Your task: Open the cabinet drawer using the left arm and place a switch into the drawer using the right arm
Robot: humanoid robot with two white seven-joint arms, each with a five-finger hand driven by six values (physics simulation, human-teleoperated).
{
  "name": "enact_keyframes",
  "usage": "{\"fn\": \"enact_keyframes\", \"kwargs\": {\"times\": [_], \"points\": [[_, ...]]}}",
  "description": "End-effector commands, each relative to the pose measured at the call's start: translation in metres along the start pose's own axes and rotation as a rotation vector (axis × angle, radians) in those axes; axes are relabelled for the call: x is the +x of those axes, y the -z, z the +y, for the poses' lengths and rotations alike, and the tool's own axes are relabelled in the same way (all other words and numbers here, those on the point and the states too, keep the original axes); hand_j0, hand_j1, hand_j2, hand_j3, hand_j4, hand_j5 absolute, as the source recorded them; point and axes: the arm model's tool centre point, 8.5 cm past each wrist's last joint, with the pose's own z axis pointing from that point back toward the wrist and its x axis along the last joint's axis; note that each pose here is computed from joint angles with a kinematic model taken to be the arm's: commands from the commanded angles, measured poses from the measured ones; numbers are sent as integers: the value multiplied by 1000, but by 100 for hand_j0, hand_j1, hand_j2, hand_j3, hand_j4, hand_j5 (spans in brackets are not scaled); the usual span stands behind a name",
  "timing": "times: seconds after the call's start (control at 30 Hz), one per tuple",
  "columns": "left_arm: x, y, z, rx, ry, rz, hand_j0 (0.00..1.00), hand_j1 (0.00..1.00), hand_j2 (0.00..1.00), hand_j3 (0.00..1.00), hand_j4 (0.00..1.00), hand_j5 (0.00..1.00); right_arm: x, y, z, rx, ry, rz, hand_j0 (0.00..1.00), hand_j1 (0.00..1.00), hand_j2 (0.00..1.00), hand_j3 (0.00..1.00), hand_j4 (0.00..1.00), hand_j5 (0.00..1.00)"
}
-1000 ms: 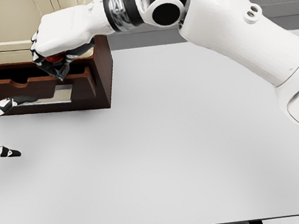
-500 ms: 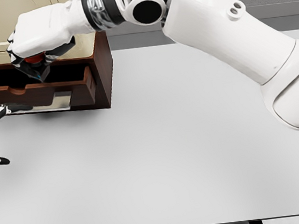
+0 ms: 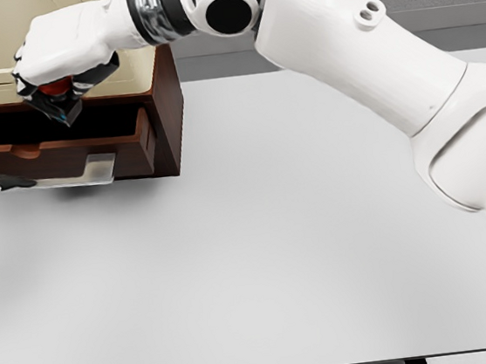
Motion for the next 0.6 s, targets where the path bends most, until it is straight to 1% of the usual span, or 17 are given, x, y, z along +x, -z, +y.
{"fn": "enact_keyframes", "kwargs": {"times": [0.0,0.03,0.17,0.23,0.33,0.43,0.57], "points": [[3,-3,3,-2,4,5,100,100,100,100,100,100,-8,-3,2,-4,20,24,35,35,35,35,35,35],[3,-4,4,-4,8,10,100,100,100,100,100,100,-11,-5,1,-2,24,34,35,35,35,35,35,35],[5,-1,10,36,-11,-12,100,100,100,100,100,100,-11,-5,1,-2,23,35,35,35,35,35,35,35],[5,-1,12,42,-6,-13,100,100,100,100,100,100,-12,-5,1,-1,22,36,35,35,35,35,35,35],[3,14,1,58,-42,-55,100,100,100,100,100,100,-12,-5,1,-1,22,36,35,35,35,35,35,35],[1,22,-7,63,-57,-73,100,100,100,100,100,100,-12,-5,1,-1,22,36,35,35,35,35,35,35],[-1,23,-7,71,-61,-71,100,100,100,100,100,100,-12,-5,1,-1,22,36,35,35,35,35,35,35]]}}
